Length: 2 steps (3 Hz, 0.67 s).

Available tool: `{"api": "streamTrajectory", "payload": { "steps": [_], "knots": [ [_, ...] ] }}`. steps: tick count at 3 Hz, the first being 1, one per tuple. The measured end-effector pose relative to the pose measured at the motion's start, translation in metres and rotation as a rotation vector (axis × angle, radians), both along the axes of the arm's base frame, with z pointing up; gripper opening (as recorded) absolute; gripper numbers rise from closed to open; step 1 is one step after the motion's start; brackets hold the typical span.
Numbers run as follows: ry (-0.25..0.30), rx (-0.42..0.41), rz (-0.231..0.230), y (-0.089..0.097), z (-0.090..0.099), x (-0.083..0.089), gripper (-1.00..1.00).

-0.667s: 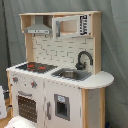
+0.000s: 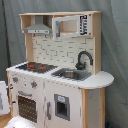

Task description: Play with the kitchen

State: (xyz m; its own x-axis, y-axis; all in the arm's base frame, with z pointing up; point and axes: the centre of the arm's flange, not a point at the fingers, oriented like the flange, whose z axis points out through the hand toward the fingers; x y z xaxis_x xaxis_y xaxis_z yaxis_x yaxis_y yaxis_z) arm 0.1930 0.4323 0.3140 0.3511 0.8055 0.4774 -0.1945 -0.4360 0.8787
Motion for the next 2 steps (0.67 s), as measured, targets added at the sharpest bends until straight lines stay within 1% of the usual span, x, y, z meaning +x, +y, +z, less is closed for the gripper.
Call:
{"api": "streamTrajectory", "payload": {
  "steps": [1, 2],
  "knots": [
    [0.0, -0.004, -0.046, -0.013, 0.032, -0.002, 1.0],
    [0.006, -0.007, -0.081, -0.025, 0.062, -0.006, 1.0]
  ]
}}
